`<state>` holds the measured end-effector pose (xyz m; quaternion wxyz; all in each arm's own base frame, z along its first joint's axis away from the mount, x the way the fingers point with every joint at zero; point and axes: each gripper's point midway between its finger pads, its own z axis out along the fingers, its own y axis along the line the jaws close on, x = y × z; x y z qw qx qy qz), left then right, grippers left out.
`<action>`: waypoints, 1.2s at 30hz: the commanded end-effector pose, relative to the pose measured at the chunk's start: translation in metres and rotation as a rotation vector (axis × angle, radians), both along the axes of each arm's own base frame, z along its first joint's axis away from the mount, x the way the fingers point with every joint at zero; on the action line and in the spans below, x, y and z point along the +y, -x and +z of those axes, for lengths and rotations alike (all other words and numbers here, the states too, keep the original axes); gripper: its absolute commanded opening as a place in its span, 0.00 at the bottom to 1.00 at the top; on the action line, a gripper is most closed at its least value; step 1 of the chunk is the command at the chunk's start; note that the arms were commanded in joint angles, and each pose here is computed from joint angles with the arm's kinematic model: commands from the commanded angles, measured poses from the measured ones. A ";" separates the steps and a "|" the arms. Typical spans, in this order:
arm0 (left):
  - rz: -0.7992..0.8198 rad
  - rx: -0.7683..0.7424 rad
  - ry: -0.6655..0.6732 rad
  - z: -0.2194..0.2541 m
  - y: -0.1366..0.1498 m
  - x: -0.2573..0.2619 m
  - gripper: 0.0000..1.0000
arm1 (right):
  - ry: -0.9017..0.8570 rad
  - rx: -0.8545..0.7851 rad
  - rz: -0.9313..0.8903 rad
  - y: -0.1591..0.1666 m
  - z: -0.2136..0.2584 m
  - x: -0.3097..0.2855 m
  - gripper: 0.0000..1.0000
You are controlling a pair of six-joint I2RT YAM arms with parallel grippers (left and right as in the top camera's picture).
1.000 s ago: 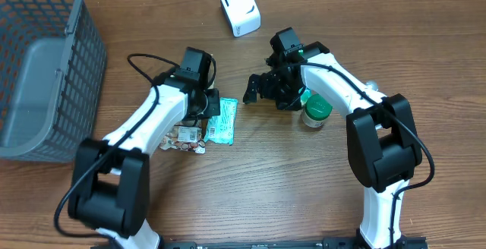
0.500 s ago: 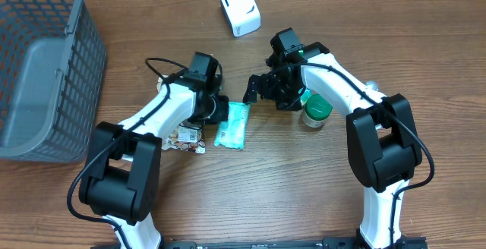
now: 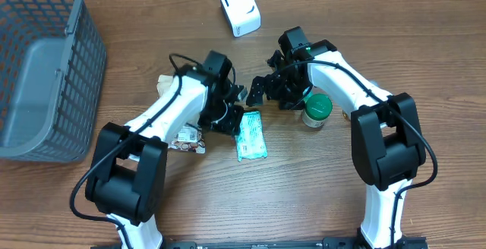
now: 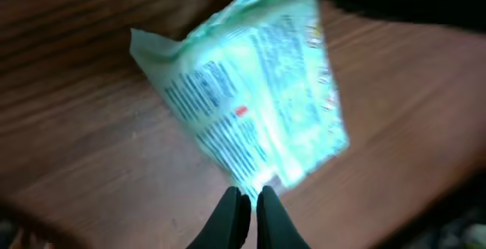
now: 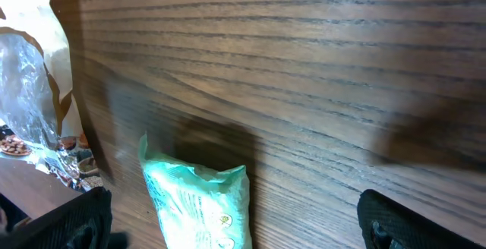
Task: Scan the item barcode
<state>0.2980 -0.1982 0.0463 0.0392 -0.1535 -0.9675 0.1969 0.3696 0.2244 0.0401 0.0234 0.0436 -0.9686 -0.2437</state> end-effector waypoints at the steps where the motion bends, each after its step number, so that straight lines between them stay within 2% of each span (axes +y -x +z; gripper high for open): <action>1: 0.033 0.063 0.075 0.019 0.003 -0.011 0.06 | -0.019 -0.027 0.019 0.001 0.011 0.000 1.00; 6: 0.048 0.162 0.131 0.020 0.024 -0.025 0.06 | -0.017 -0.023 0.020 0.002 0.011 0.000 1.00; 11: 0.130 0.215 0.072 0.000 0.039 -0.031 0.04 | -0.007 0.004 0.019 0.008 0.010 -0.003 1.00; 16: 0.230 0.205 -0.032 -0.024 0.043 -0.025 0.04 | -0.004 0.013 0.019 0.010 0.010 -0.003 1.00; 23: 0.252 0.057 -0.239 -0.041 0.024 0.011 0.04 | -0.001 0.020 0.019 0.011 0.010 -0.004 1.00; 31: 0.270 -0.051 -0.377 -0.044 0.007 0.038 0.05 | -0.001 0.024 0.019 0.012 0.010 -0.004 1.00; 34: 0.271 -0.007 -0.320 -0.040 0.010 0.031 0.04 | 0.000 0.023 0.019 0.012 0.010 -0.004 1.00; 36: 0.272 0.062 -0.225 -0.032 0.015 0.014 0.04 | 0.000 0.023 0.019 0.012 0.010 -0.004 1.00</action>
